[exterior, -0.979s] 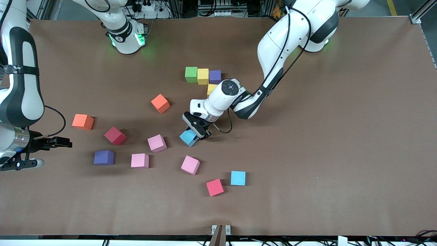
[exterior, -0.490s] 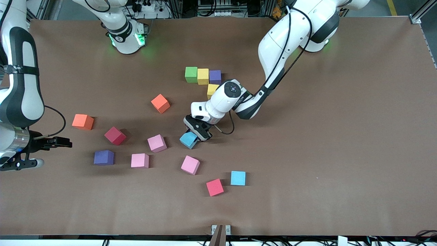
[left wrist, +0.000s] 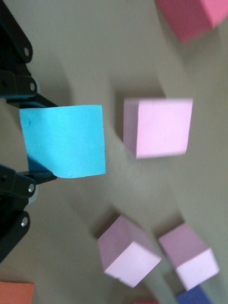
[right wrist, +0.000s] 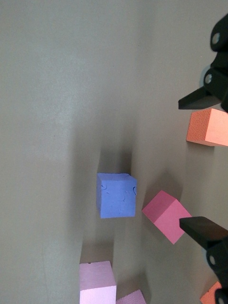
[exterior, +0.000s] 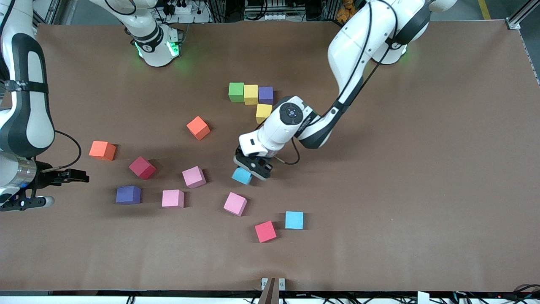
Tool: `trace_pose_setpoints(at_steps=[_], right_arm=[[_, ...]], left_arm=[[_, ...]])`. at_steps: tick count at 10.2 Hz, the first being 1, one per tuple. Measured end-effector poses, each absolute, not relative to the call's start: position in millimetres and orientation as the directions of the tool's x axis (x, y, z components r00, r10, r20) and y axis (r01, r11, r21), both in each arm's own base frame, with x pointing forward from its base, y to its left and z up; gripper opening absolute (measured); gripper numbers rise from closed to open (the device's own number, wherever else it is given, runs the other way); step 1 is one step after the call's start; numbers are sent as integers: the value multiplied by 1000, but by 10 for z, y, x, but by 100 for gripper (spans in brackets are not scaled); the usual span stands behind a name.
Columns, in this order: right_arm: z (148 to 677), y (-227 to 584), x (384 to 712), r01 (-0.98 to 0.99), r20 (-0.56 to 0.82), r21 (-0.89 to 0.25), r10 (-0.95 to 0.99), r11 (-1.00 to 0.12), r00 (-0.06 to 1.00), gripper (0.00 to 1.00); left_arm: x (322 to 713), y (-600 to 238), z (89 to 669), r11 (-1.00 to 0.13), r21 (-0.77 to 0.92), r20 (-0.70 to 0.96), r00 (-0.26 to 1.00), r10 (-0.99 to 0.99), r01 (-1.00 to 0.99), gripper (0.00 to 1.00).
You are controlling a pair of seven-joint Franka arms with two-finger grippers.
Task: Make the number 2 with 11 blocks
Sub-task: 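Lift the cyan cube and carry it below the second yellow cube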
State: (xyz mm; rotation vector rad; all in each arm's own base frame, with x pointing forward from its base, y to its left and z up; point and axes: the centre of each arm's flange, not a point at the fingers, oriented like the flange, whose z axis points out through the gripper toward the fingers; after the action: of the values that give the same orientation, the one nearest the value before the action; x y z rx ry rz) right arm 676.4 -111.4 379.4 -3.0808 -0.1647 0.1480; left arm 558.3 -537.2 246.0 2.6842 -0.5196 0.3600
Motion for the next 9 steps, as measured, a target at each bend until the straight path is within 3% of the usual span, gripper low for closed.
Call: trace_pose_setpoints(at_steps=[4, 9], right_arm=[[3794, -1115, 6764, 104, -93, -58, 109, -993, 990, 100], [3794, -1114, 6764, 104, -93, -58, 109, -993, 990, 100]], left_arm=[[5880, -4859, 2603, -952, 300, 156, 988, -18, -64, 52], [5518, -5198, 2640, -958, 259, 161, 973, 168, 123, 52]])
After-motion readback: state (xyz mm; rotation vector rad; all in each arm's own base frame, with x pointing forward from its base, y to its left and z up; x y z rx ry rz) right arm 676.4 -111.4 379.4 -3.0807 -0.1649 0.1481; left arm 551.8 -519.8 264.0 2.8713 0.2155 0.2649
